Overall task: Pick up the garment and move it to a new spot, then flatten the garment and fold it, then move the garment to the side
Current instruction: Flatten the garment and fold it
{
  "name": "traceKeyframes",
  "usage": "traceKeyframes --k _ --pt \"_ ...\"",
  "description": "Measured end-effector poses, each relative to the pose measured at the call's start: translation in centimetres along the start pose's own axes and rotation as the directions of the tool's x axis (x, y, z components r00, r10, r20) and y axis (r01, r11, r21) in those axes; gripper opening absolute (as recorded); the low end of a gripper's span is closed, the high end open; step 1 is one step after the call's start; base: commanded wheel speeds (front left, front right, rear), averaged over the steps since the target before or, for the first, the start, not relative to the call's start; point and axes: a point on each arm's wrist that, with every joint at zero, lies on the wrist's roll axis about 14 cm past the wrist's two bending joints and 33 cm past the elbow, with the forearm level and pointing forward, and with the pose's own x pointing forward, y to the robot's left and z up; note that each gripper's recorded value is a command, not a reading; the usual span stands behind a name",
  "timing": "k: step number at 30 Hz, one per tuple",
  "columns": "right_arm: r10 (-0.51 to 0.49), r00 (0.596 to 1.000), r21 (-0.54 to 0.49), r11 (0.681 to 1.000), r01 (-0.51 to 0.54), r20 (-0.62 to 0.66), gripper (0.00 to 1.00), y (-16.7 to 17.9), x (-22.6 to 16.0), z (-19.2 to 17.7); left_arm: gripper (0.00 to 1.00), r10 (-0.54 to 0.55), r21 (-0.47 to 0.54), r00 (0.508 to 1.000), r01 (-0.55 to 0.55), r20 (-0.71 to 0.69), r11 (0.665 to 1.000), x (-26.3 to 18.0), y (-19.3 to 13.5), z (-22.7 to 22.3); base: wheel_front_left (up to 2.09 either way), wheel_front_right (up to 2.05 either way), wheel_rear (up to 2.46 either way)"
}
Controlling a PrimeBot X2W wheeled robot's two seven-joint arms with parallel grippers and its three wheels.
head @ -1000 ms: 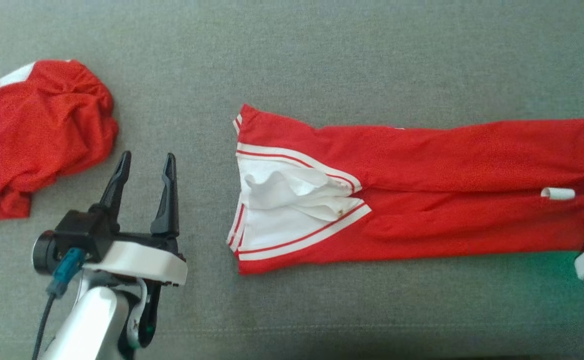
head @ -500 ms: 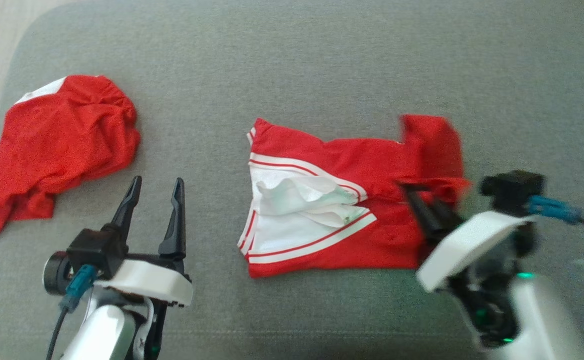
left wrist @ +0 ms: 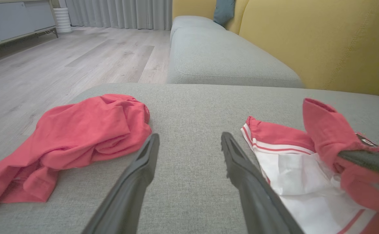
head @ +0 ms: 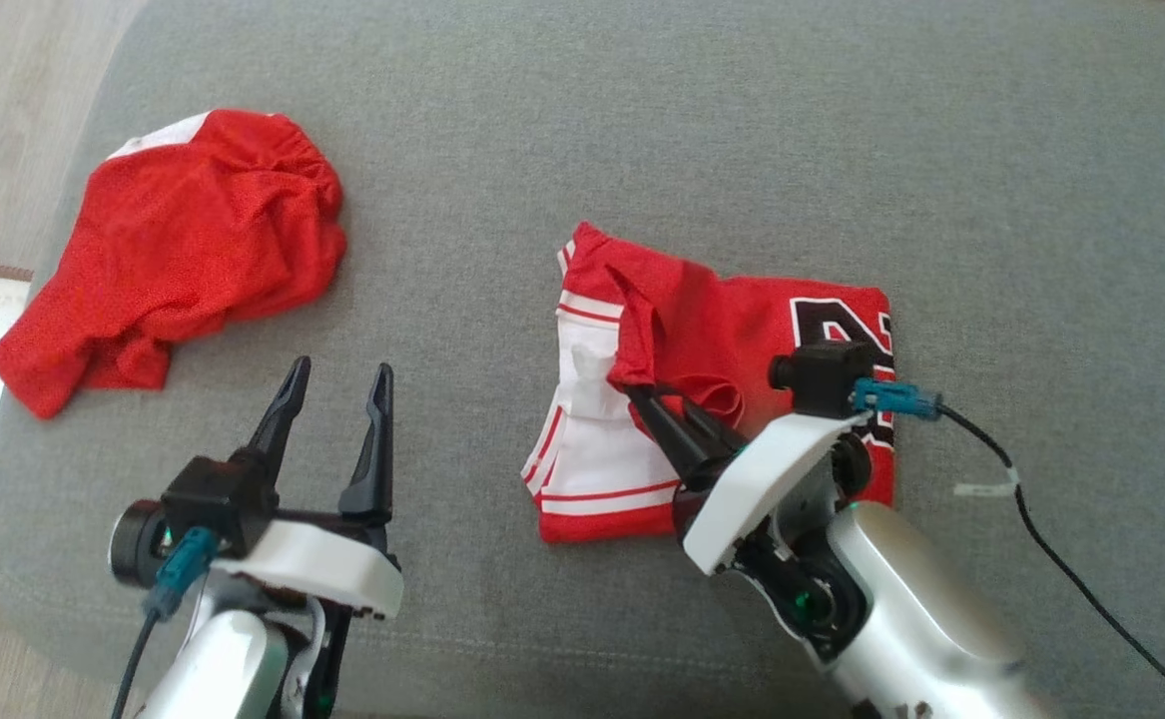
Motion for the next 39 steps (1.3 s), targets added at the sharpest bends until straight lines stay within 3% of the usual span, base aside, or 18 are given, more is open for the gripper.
traceKeyframes --k 2,6,12,17,21,27,32,39 --pt "0.001 1.000 -0.002 1.000 -0.001 0.012 1.00 -0.2 0.3 0.0 1.00 0.003 0.001 1.000 -0.003 0.002 1.000 0.1 0.1 0.0 0.00 0.00 0.00" --pt "0.028 0.997 -0.037 0.999 -0.025 0.076 1.00 0.5 0.7 1.2 1.00 0.002 0.000 1.000 -0.002 0.000 1.000 0.2 0.0 0.0 0.00 0.00 0.00" --pt "0.071 0.959 -0.164 0.986 -0.026 0.275 1.00 1.4 0.4 6.4 1.00 -0.010 -0.001 1.000 0.010 0.000 1.000 0.6 -0.4 -0.1 0.00 0.00 0.00" --pt "0.018 0.892 -0.261 0.959 0.112 0.451 1.00 -0.9 -2.2 11.7 1.00 -0.027 -0.003 1.000 0.027 0.009 1.000 0.9 -1.0 0.1 0.00 0.00 0.00" --pt "-0.081 0.832 -0.312 0.903 0.295 0.549 1.00 -4.8 -6.4 14.8 1.00 -0.036 -0.002 0.999 0.036 0.020 0.999 1.1 -1.4 0.5 0.00 0.00 0.00" --pt "-0.339 0.781 -0.270 0.804 0.530 0.524 1.00 -11.1 -13.4 12.2 1.00 -0.044 0.003 0.998 0.044 0.046 0.999 1.4 -1.7 1.3 0.00 0.00 0.00" --pt "-0.457 0.719 -0.233 0.734 0.637 0.524 1.00 -12.7 -18.3 11.0 1.00 -0.041 0.015 0.997 0.040 0.070 0.999 1.4 -1.5 2.1 0.00 0.00 0.00" --pt "-0.480 0.694 -0.208 0.722 0.660 0.536 1.00 -10.8 -20.4 10.2 1.00 -0.051 0.022 0.996 0.049 0.078 0.999 0.1 -1.7 2.5 0.00 0.00 0.00"
